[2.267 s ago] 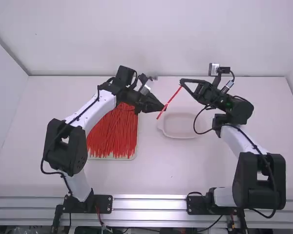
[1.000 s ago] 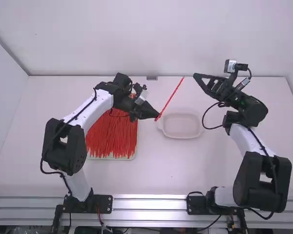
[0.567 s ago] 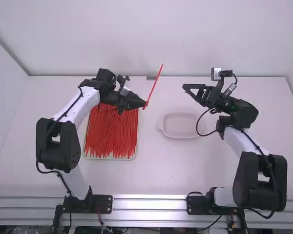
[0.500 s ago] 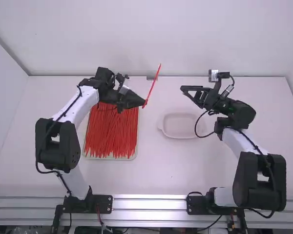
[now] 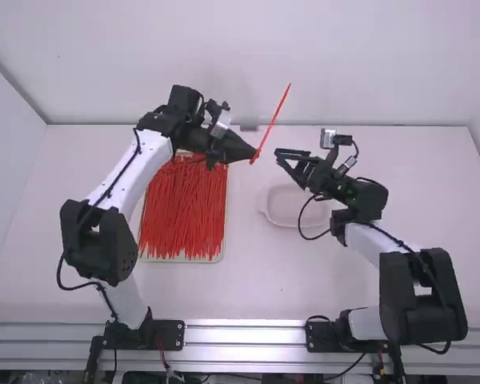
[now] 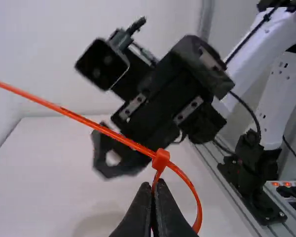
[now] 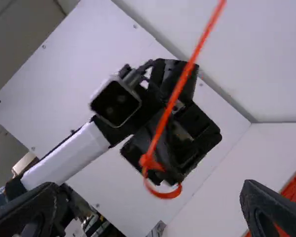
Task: Fasten the cable tie
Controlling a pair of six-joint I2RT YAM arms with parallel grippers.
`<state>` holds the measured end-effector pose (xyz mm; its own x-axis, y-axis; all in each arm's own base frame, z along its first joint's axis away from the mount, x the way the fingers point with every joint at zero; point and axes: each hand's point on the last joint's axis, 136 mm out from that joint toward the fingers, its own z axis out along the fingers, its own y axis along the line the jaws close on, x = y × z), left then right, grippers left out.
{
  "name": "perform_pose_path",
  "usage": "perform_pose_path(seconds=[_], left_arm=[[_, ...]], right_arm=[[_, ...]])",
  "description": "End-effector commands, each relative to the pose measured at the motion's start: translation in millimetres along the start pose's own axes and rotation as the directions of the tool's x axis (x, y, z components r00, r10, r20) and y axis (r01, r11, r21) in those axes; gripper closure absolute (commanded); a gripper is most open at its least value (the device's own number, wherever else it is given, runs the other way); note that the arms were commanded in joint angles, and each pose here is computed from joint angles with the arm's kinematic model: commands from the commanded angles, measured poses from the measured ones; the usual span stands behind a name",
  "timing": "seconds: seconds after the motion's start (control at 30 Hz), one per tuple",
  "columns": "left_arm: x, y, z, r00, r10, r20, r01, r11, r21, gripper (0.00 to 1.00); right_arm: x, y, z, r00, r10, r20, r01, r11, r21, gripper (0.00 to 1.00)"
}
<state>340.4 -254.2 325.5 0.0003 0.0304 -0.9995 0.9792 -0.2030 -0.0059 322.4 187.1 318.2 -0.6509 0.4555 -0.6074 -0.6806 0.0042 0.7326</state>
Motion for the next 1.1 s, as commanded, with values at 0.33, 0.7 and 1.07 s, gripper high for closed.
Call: perform_pose_path(seconds=[0.33,0.7,1.07], left_arm=[[-16,-14,29,0.999,0.046,0.022,-0.048,0.995,0.089,0.98],[-16,-15,31,0.999,0.049,0.02,-0.051,0.995,0.091,0.98],[-12,-14,34,0.999,0.04,0.003,-0.04,0.995,0.087,0.98]], right_arm=[[-18,8,1,0.993,-0.039,0.112,0.04,0.999,-0.005,0.2],[-9,14,11,0.995,-0.025,0.1,0.029,0.999,-0.032,0.58],[-10,20,15,0.995,-0.046,0.084,0.05,0.998,-0.048,1.0]])
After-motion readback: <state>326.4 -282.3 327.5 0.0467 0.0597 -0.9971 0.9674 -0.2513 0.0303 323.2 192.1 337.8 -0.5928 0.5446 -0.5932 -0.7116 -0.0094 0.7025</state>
